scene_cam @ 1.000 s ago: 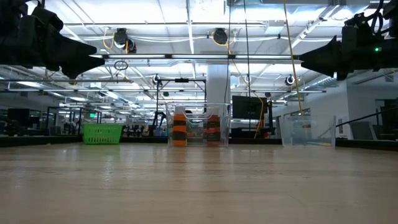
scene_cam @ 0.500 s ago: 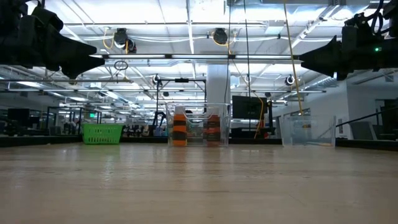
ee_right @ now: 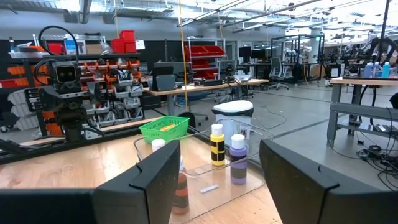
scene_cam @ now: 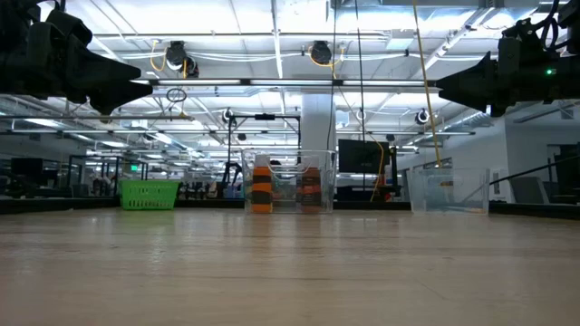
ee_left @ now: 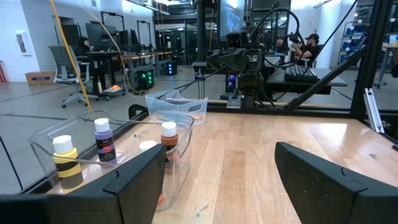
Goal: Pick & Place Paint Supplies
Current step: Return to Home Position
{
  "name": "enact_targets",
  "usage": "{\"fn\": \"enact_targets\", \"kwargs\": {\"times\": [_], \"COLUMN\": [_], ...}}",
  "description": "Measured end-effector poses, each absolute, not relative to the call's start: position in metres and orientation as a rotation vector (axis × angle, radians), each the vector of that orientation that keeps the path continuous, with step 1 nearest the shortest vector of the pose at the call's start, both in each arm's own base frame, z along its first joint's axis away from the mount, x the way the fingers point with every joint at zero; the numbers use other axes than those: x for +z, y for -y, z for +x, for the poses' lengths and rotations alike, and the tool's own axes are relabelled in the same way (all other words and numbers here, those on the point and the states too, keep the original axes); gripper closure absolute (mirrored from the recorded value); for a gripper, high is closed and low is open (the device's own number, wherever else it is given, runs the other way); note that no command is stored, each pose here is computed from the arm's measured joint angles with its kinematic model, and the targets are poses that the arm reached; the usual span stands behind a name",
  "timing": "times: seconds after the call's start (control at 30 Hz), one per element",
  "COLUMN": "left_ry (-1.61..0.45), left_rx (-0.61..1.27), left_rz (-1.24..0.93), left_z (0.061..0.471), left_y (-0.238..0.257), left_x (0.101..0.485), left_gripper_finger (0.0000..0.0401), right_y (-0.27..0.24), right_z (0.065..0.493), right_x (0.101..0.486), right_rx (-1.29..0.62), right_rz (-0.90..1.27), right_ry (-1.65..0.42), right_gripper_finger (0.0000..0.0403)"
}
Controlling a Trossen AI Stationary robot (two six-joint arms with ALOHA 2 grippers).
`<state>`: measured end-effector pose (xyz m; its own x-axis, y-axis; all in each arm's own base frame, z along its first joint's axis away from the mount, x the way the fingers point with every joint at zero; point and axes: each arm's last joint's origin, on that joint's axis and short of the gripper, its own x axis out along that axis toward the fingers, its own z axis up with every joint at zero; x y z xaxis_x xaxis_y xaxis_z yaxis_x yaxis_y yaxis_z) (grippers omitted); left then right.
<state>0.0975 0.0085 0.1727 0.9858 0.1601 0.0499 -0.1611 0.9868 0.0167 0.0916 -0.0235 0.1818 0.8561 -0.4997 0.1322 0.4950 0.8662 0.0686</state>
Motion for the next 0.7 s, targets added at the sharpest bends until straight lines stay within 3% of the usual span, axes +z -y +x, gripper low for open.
{"fn": "enact_targets", "kwargs": {"times": [0.7], "left_ry": [0.049], "left_rx": [0.162], "left_rz": [0.021], "left_z": [0.0974], "left_y": [-0.0086], "left_x": [0.1728], "left_gripper_finger": [0.0093], "right_y": [0.0234], "right_z": [0.0916], "right_x": [0.1818], "right_rx": [-0.523], "right_rz": [0.033], "right_ry": [0.148], "right_gripper_finger": [0.019]}}
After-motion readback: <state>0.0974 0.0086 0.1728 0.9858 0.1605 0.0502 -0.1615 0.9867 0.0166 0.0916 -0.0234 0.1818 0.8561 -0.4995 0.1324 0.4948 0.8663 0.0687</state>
